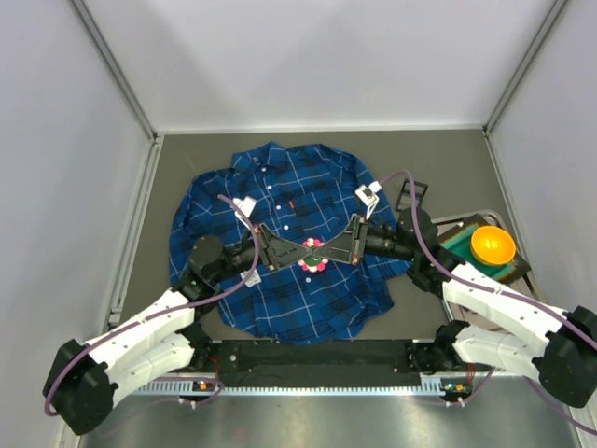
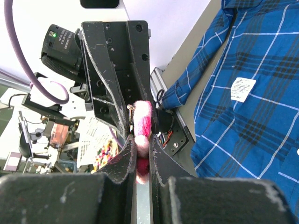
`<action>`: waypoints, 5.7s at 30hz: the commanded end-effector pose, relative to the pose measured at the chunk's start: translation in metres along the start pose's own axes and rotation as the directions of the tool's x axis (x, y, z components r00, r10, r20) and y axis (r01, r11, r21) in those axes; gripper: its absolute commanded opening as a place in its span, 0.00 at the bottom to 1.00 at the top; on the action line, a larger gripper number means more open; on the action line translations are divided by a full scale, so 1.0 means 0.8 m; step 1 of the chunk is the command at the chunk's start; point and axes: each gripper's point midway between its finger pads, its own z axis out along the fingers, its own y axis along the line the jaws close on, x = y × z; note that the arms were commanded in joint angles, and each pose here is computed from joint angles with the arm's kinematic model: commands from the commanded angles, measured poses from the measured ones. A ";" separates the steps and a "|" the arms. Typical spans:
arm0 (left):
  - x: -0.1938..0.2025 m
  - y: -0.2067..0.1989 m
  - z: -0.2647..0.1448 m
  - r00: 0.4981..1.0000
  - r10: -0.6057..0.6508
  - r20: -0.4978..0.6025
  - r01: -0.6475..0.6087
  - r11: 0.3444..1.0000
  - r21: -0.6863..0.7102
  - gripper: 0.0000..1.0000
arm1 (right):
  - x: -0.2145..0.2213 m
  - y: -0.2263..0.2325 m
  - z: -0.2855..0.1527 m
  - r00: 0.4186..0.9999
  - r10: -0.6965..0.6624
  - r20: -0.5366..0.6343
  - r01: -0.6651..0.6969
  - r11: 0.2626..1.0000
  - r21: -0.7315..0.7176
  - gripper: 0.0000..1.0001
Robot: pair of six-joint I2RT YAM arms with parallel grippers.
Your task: Remove the brooch from the garment
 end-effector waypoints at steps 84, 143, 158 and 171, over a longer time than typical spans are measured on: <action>-0.039 0.044 -0.037 0.875 -0.470 0.116 0.448 0.694 -0.564 0.00 | -0.007 0.008 0.016 0.093 -0.928 -0.360 0.929 -0.049 0.366 0.57; -0.098 0.017 -0.030 1.000 -0.024 0.011 0.026 0.945 -0.327 0.98 | -0.157 -0.298 -0.251 0.904 0.010 0.428 -0.262 0.803 0.535 0.00; -0.095 0.025 -0.027 0.999 -0.032 -0.007 0.028 0.943 -0.330 0.98 | -0.204 -0.363 -0.266 0.854 0.034 0.518 -0.341 0.790 0.510 0.00; -0.092 0.028 -0.026 0.999 -0.037 -0.014 0.030 0.944 -0.329 0.98 | -0.217 -0.394 -0.269 0.838 0.059 0.543 -0.374 0.786 0.493 0.00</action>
